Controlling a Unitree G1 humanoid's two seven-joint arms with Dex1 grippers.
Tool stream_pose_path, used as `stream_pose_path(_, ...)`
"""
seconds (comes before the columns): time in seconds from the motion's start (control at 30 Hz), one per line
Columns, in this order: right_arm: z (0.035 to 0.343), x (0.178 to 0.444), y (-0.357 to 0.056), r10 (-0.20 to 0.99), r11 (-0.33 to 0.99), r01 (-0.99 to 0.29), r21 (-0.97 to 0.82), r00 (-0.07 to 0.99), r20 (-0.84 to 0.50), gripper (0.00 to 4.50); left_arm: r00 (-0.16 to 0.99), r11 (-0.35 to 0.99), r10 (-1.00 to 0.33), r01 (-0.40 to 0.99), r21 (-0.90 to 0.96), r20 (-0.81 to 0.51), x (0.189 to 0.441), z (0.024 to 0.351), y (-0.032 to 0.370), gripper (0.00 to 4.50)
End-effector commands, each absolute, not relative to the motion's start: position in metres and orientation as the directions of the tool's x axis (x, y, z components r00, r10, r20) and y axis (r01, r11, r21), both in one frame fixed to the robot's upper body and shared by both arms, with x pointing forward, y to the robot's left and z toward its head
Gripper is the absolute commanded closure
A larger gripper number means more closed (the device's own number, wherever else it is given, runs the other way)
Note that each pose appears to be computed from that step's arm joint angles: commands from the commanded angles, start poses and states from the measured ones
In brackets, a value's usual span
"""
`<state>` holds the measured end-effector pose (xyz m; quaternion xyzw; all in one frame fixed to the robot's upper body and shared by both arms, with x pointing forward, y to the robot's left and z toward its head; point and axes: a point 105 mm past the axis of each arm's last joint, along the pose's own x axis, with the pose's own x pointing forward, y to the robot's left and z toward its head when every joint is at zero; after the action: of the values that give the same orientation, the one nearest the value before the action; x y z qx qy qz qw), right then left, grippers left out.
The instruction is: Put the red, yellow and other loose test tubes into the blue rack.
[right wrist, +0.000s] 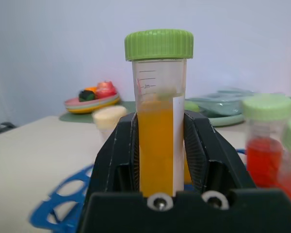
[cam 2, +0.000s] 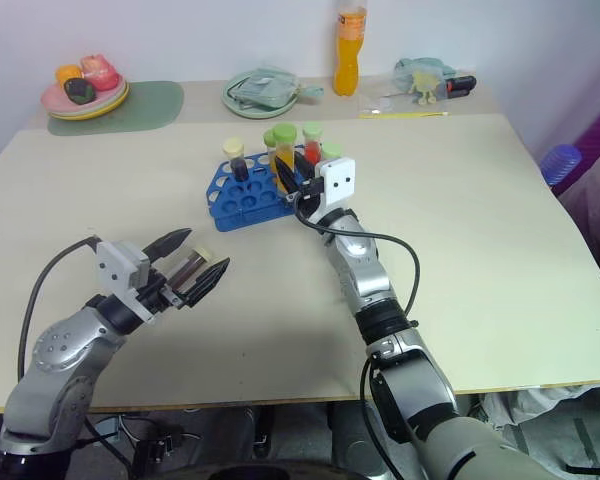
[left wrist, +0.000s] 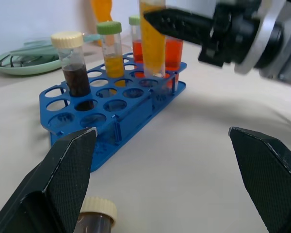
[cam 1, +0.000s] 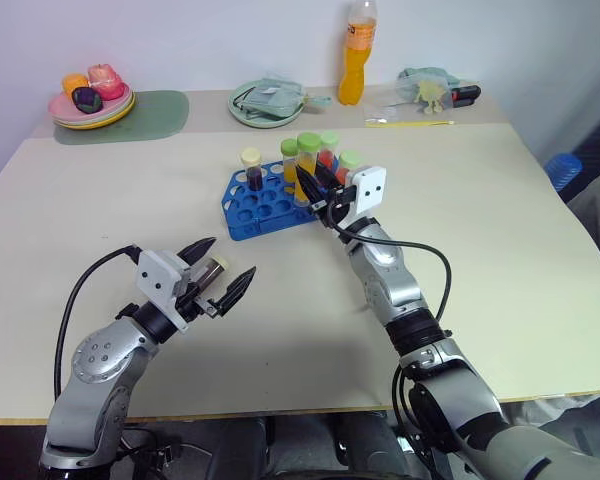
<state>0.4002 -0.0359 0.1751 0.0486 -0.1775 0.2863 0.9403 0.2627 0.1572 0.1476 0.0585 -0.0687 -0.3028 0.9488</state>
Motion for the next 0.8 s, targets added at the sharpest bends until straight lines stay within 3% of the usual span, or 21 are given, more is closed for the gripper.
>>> stream_pose_path(0.03,0.19,0.402,-0.035,0.508,0.84,-0.538,-0.062,0.744,0.434,3.38,0.801,0.814,-0.578,0.556,0.168,0.153,0.259,0.164,0.156,0.0)
stream_pose_path(0.8,0.178,0.409,-0.02,0.542,0.823,-0.561,-0.09,0.73,0.416,3.38,0.791,0.803,-0.594,0.573,0.164,0.144,0.255,0.162,0.153,0.0)
